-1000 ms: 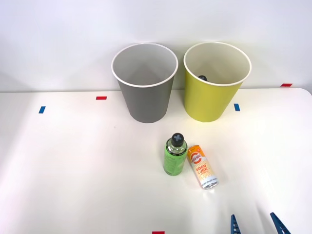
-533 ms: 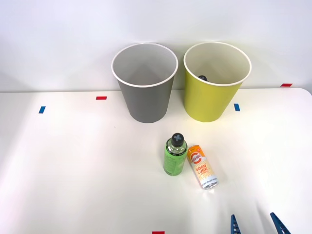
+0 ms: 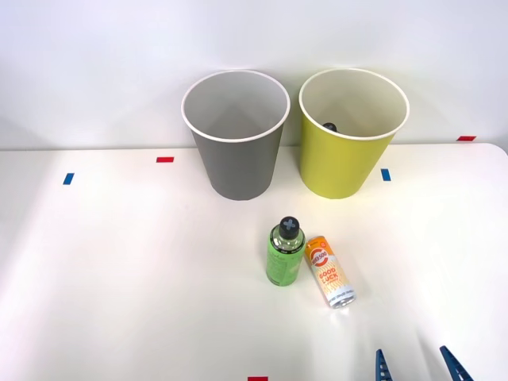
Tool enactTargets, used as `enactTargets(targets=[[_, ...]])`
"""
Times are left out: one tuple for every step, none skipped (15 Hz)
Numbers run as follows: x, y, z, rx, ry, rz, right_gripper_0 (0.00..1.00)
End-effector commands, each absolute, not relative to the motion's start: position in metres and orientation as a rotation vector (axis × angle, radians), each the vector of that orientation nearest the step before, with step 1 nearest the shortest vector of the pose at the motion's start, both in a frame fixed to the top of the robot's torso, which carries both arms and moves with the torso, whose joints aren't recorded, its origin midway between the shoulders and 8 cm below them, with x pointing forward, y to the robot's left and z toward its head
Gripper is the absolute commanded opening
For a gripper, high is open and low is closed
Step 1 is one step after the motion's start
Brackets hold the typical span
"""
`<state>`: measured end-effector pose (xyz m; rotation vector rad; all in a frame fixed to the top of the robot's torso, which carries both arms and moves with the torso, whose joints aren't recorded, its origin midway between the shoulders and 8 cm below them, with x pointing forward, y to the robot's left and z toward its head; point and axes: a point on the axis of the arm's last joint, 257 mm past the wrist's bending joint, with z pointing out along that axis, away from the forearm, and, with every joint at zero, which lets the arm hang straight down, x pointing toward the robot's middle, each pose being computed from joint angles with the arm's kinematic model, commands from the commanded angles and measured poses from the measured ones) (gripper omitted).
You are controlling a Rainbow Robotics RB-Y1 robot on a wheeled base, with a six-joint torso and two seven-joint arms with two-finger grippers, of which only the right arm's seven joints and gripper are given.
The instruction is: Put cans in the gray bin, plastic bottles in the light green bin
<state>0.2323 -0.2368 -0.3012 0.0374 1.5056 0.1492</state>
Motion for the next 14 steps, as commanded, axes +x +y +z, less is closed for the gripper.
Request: enactTargets(targets=[[0.2323, -0.2368, -0.3012, 0.037, 1.506, 0.149, 1.00], [0.2323, -0.2368, -0.3012, 0.037, 1.506, 0.149, 1.00], [0.2323, -0.2368, -0.3012, 0.037, 1.506, 0.149, 1.00], [0.2323, -0.2368, -0.3012, 0.037, 1.506, 0.149, 1.00], [0.2323, -0.2368, -0.3012, 0.037, 1.506, 0.149, 1.00], [0.2323, -0.2368, -0.3012, 0.037, 1.506, 0.149, 1.00], [0.2323, -0.2368, -0.3012, 0.037, 1.506, 0.149, 1.00], [0.2323, -0.2368, -0.3012, 0.037, 1.506, 0.149, 1.00], [0.2323, -0.2368, -0.3012, 0.037, 1.506, 0.149, 1.00], [0.2323, -0.2368, -0.3012, 0.037, 1.506, 0.149, 1.00], [0.2323, -0.2368, -0.3012, 0.037, 1.506, 0.149, 1.00], [0.2323, -0.2368, -0.3012, 0.037, 1.506, 0.149, 1.00], [0.2323, -0.2368, -0.3012, 0.037, 1.506, 0.149, 1.00], [0.2323, -0.2368, -0.3012, 0.037, 1.506, 0.149, 1.00]])
